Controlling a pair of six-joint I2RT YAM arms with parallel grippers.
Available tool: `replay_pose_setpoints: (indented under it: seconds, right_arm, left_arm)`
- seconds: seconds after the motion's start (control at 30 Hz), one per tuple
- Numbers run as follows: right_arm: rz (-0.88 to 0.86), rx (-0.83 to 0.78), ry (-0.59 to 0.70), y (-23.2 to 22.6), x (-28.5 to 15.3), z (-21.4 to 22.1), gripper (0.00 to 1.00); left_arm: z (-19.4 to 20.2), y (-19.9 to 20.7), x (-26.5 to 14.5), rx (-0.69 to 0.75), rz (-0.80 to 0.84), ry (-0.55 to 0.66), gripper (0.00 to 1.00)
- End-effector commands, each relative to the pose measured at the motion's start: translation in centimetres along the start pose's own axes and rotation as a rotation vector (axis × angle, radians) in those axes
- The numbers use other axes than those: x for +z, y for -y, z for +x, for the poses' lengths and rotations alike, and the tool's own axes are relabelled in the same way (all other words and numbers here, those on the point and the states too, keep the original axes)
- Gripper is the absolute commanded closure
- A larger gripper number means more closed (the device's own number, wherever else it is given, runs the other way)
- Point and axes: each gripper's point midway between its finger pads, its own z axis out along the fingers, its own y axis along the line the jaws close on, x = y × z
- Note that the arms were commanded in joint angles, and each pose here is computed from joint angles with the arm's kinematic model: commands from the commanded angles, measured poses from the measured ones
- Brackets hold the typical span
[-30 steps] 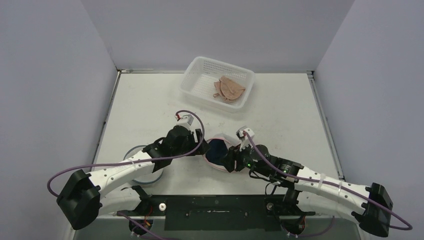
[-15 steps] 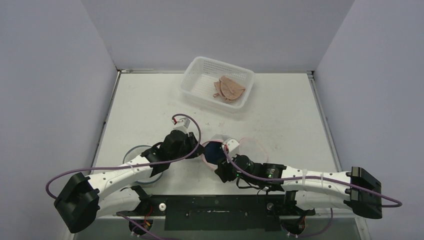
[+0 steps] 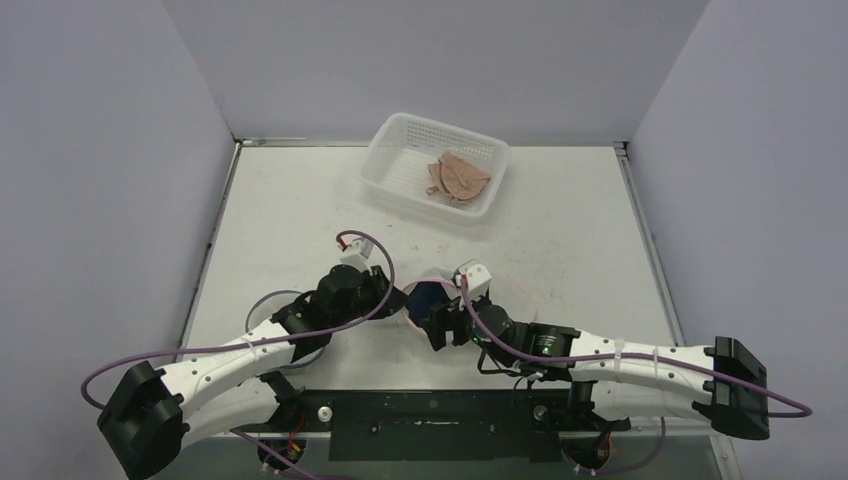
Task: Unzip the laundry bag and remove the bra
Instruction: Pick up the bra from the laundry bag.
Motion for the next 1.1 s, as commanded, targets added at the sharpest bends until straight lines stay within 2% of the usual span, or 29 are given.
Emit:
replay_pose_setpoints:
  seconds: [0.0, 0.27, 0.33, 0.47, 0.57, 0.87, 0.9, 0.97, 1.07]
  right_arm:
    - [0.057, 0.004, 0.084, -0.8, 1.4, -3.8, 0.21]
    - [0.079, 0.007, 0.061, -1.2, 3.1, -3.0, 0.24]
    - [0.082, 0.010, 0.061, -1.1, 3.1, -3.0, 0.24]
    - [0.096, 0.016, 0.058, -0.7, 3.1, -2.7, 0.25]
    - [0.089, 0.020, 0.048, -1.0, 3.4, -2.4, 0.25]
    - [0.054, 0.031, 0.024, -2.7, 5.6, -1.9, 0.27]
    - [0.053, 0.030, 0.021, -2.8, 5.8, -1.8, 0.28]
    - [0.052, 0.033, 0.023, -3.0, 6.1, -1.9, 0.29]
    - [0.058, 0.032, 0.022, -3.1, 6.4, -1.9, 0.32]
  left_arm:
    - [-1.0, 1.4, -1.0, -0.004, 0.059, 0.039, 0.79]
    - [-0.4, 0.7, -1.1, -0.008, 0.046, 0.031, 0.76]
    - [-0.3, 0.4, -1.0, -0.007, 0.039, 0.031, 0.81]
    - [0.1, -0.9, -1.0, 0.020, -0.021, 0.022, 1.00]
    - [0.1, -2.0, -1.2, 0.026, -0.072, 0.027, 1.00]
    - [0.2, -0.9, -1.5, 0.003, 0.000, 0.030, 1.00]
    - [0.3, -0.7, -1.6, 0.000, 0.007, 0.027, 0.93]
    - [0.3, -0.7, -1.7, -0.004, 0.011, 0.030, 0.90]
    - [0.4, -1.1, -1.8, -0.004, 0.002, 0.032, 0.95]
